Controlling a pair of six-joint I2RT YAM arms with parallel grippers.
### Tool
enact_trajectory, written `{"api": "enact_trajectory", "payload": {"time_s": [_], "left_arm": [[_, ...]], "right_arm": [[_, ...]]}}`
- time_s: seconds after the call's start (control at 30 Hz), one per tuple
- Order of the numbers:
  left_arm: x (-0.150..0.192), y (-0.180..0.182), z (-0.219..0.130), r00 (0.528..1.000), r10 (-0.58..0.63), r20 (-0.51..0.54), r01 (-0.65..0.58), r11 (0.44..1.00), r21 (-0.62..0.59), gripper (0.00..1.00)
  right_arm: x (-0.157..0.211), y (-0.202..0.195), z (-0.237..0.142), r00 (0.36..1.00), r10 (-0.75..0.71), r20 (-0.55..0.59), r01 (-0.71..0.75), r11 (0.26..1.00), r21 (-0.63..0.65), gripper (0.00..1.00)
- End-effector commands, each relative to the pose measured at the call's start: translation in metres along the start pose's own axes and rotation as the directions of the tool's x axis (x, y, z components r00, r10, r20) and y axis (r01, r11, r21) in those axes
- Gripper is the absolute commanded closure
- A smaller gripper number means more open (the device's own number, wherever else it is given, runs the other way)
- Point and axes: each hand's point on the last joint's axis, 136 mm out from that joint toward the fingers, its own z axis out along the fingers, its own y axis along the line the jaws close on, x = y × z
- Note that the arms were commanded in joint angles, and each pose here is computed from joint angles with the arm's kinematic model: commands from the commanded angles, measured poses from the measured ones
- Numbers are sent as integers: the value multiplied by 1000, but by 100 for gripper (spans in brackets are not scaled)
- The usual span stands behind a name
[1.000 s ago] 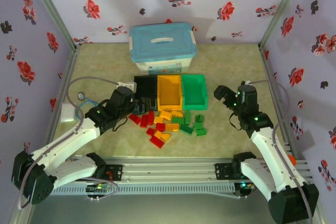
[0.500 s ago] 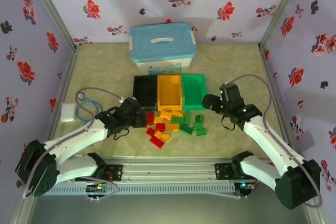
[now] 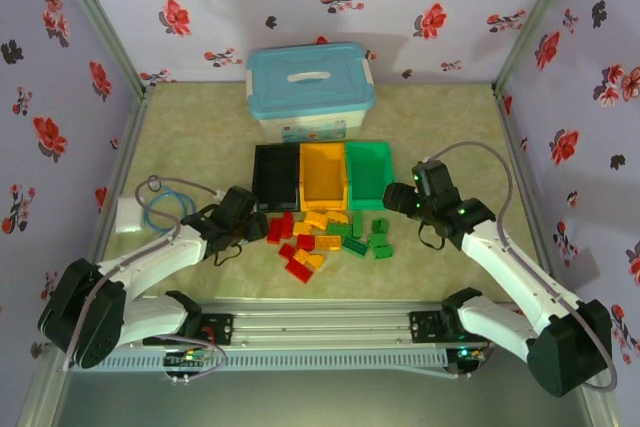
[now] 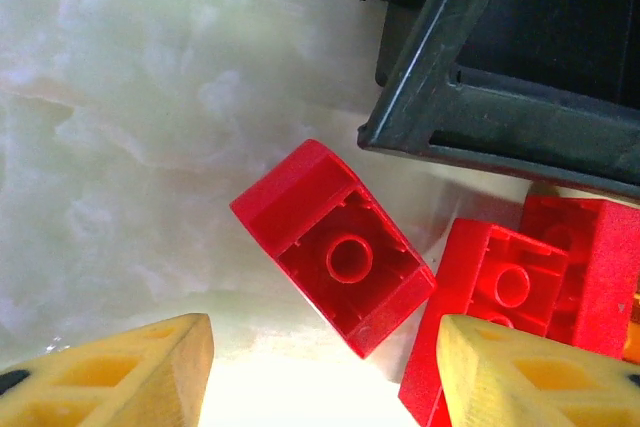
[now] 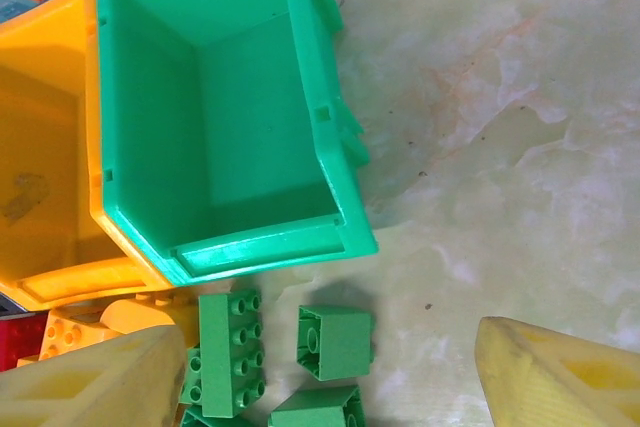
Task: Sort the legos into containers by color
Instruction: Pick up the lego from the center of the table.
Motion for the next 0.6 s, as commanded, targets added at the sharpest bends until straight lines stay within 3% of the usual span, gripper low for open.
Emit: {"api": "enact_trajectory", "payload": {"time_s": [0.0,0.57], "left_arm": [[-5,-4,5,999,-41,4,41,999,12,40],[-15,-10,17,998,-61,6,61,998,0,42]], "right_arm": [[-5,2,-1,999,11,32,-11,1000,6,24],[-1,0,1,999,10,36,-10,1000,4,25]]}}
